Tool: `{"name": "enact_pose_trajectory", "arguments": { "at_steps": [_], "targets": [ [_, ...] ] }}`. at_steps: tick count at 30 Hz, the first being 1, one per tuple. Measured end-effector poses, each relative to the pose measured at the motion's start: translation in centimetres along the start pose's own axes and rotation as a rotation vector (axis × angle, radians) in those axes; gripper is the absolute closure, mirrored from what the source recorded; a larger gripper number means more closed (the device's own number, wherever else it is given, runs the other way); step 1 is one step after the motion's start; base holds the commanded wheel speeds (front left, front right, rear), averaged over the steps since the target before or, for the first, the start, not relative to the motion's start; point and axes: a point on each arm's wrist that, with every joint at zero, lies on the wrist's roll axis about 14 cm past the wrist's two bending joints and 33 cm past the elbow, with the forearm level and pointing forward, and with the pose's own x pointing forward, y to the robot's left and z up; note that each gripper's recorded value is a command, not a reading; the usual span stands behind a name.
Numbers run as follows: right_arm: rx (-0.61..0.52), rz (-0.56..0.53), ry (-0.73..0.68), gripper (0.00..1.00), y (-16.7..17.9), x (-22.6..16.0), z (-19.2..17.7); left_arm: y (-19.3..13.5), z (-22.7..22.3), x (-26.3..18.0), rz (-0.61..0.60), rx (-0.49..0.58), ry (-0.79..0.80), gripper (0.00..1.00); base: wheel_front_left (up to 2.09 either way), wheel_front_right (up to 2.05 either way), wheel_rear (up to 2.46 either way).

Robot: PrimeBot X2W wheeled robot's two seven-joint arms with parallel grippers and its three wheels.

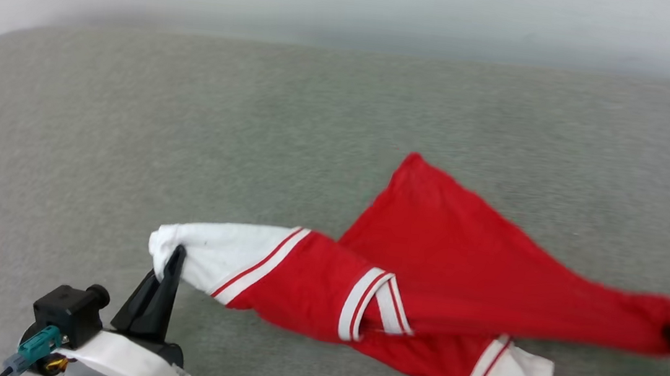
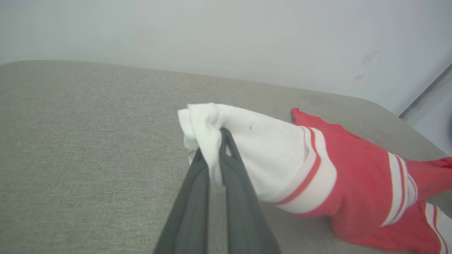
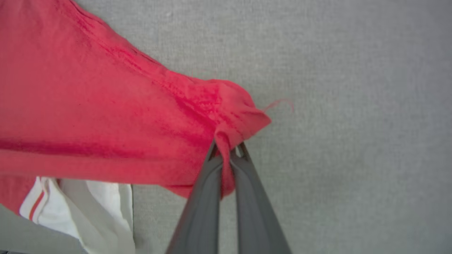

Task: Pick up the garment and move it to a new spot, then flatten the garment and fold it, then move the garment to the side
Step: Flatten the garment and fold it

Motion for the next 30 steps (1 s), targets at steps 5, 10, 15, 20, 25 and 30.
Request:
{"name": "enact_pose_trajectory", "arguments": {
  "at_steps": [5, 10, 15, 20, 25, 30],
  "targets": [
    [0.123, -0.036, 0.067, 1.0, -1.5, -3.0, -8.2, -0.9, -0.4, 0.1, -0.032, 0.001, 0.02, 1.0, 0.0, 0.0, 0.0],
    [0.252, -0.033, 0.142, 1.0, -0.2, -5.1, -15.7, -2.0, -0.4, -0.1, -0.067, 0.001, 0.027, 1.0, 0.0, 0.0, 0.0],
    [0.337, -0.02, 0.158, 0.0, 1.4, -5.9, -19.3, -2.7, -0.3, 0.0, -0.09, 0.003, 0.027, 1.0, 0.0, 0.0, 0.0],
    [0.361, -0.028, -0.033, 0.0, 1.2, -5.7, -16.5, -3.0, -0.5, -0.1, -0.098, 0.0, 0.038, 1.0, 0.0, 0.0, 0.0],
    [0.326, -0.061, -0.436, 0.0, 0.0, -6.4, -8.2, -3.1, -0.5, -0.1, -0.102, -0.002, 0.039, 1.0, 0.0, 0.0, 0.0],
    [0.279, -0.038, -0.623, 0.0, 0.6, -5.9, -3.3, -3.1, -0.1, 0.2, -0.101, -0.003, 0.028, 1.0, 0.0, 0.0, 0.0]
  ]
}}
